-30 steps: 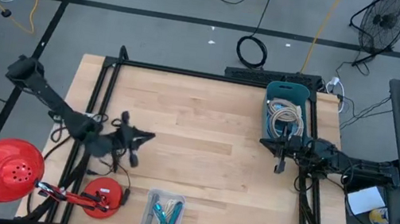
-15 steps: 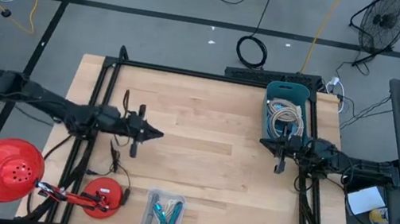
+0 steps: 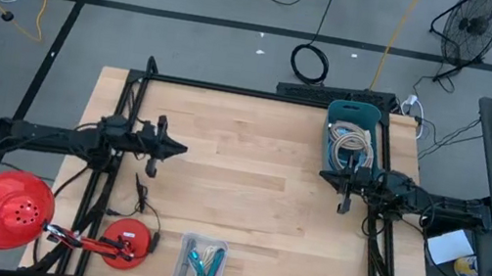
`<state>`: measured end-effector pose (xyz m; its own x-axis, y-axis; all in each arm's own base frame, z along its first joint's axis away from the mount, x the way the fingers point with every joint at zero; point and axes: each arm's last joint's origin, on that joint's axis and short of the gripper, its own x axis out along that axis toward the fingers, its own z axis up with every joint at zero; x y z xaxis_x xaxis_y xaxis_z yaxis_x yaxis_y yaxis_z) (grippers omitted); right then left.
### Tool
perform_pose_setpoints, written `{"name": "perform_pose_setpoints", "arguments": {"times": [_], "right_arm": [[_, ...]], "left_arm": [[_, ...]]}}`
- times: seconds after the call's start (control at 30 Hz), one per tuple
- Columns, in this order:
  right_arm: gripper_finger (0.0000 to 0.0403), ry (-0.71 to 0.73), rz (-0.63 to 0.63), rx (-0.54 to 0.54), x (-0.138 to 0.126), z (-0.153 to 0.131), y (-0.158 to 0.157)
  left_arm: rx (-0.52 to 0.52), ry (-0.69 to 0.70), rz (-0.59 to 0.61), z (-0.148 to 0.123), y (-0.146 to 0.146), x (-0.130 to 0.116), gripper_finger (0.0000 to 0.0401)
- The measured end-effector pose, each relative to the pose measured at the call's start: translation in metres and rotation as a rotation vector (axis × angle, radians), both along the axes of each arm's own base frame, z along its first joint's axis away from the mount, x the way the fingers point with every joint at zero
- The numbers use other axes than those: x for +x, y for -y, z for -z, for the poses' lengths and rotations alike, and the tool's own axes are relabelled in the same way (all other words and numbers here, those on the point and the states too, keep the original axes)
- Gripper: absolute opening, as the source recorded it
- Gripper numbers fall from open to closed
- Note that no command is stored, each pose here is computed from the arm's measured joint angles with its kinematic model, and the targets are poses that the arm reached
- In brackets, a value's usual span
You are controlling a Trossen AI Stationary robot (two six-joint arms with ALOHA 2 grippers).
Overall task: Pick & Place USB Port
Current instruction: Return to Home Position
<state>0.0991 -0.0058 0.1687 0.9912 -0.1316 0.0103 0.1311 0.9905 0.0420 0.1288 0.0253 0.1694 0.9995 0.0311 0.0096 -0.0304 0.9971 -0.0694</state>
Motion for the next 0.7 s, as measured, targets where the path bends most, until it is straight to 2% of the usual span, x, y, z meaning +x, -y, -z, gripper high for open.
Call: {"name": "perform_pose_setpoints", "arguments": {"times": [0.4, 0.53, 0.7], "right_arm": [[0.0, 0.0, 0.0, 0.0, 0.0, 0.0, 0.0], [0.0, 0.0, 0.0, 0.0, 0.0, 0.0, 0.0], [0.0, 0.0, 0.0, 0.0, 0.0, 0.0, 0.0]], "left_arm": [[-0.038, -0.044, 0.025, 0.004, 0.001, -0.003, 0.0026], [-0.039, -0.056, -0.02, 0.005, 0.005, -0.002, 0.0026], [-0.003, -0.063, -0.029, 0.006, 0.015, 0.0, 0.0026]]}}
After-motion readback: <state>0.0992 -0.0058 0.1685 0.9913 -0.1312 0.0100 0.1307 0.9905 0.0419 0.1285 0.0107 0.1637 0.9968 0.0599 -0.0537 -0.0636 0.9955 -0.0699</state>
